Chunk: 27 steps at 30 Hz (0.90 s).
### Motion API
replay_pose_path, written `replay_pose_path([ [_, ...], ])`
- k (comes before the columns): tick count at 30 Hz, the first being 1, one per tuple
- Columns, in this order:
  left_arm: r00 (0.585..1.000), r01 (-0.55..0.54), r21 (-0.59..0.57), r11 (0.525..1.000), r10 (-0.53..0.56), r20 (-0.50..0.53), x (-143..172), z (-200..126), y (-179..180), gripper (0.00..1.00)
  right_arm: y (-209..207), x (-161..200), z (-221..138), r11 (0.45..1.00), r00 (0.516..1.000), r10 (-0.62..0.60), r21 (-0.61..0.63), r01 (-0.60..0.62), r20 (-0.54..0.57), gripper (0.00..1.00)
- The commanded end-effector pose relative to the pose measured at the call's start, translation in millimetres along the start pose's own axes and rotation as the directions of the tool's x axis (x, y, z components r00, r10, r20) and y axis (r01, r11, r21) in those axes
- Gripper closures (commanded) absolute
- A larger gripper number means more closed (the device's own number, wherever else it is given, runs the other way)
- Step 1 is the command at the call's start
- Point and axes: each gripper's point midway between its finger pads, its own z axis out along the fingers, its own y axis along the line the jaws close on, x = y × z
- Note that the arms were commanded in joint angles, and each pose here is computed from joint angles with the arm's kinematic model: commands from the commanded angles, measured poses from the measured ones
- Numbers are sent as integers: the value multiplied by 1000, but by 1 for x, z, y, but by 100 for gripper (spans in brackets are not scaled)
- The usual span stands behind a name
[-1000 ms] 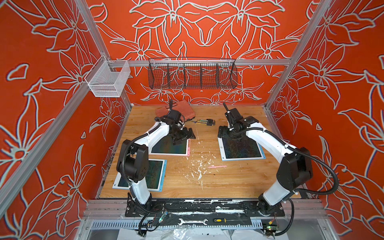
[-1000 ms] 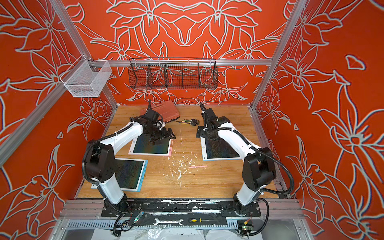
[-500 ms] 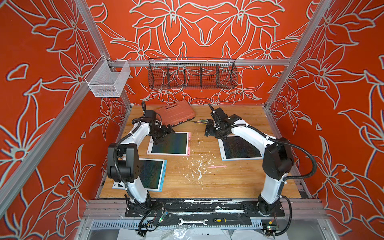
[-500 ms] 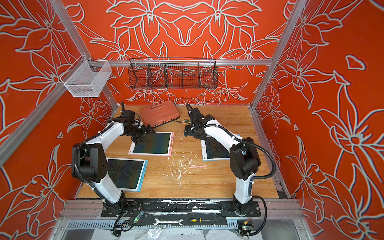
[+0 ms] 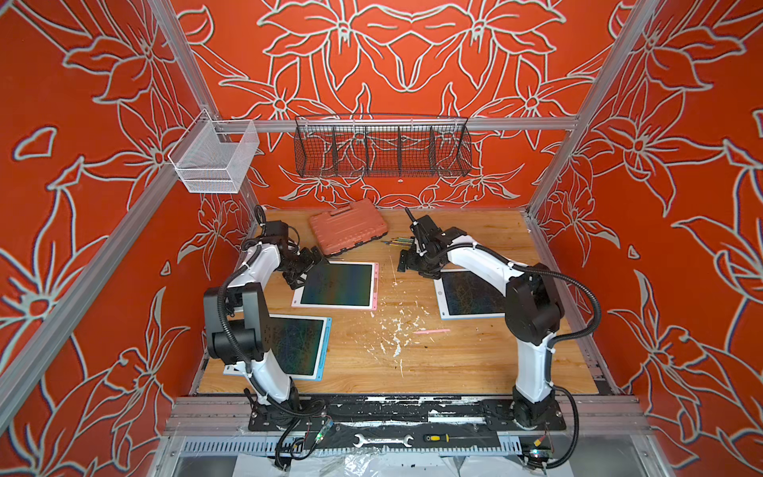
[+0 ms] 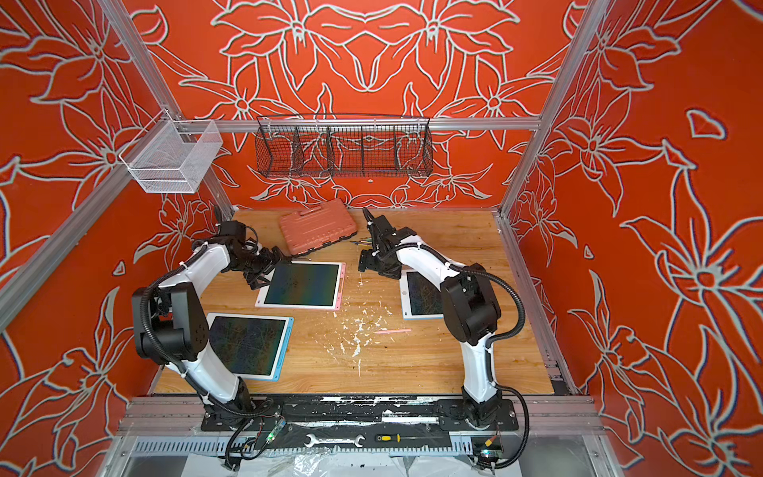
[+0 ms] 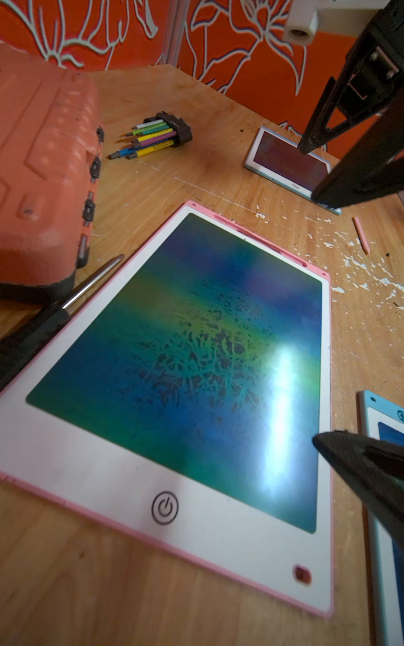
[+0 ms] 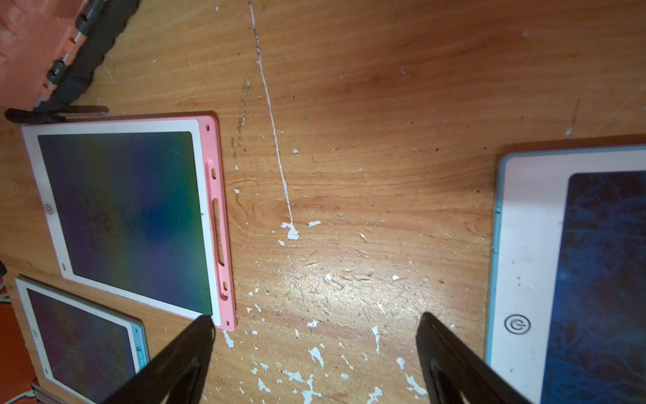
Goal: Place the stylus back onto the writing tablet
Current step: Move the writing tablet to the center of the board.
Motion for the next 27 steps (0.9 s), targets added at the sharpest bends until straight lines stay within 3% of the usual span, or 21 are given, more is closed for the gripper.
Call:
replay_pose_path([
  [1, 1000, 31, -18, 999, -31, 0, -5, 6, 12, 3, 8, 1, 4, 1000, 1000, 16, -8, -16, -15, 7],
  [12, 994, 107, -22, 994, -107, 12, -16, 5, 42, 3, 5, 15, 17, 998, 998, 63, 6, -63, -24, 7],
  [27, 992, 124, 5, 992, -124, -1, -21, 12, 50, 3, 8, 22, 23, 996, 996, 87, 35, -87, -12, 3],
])
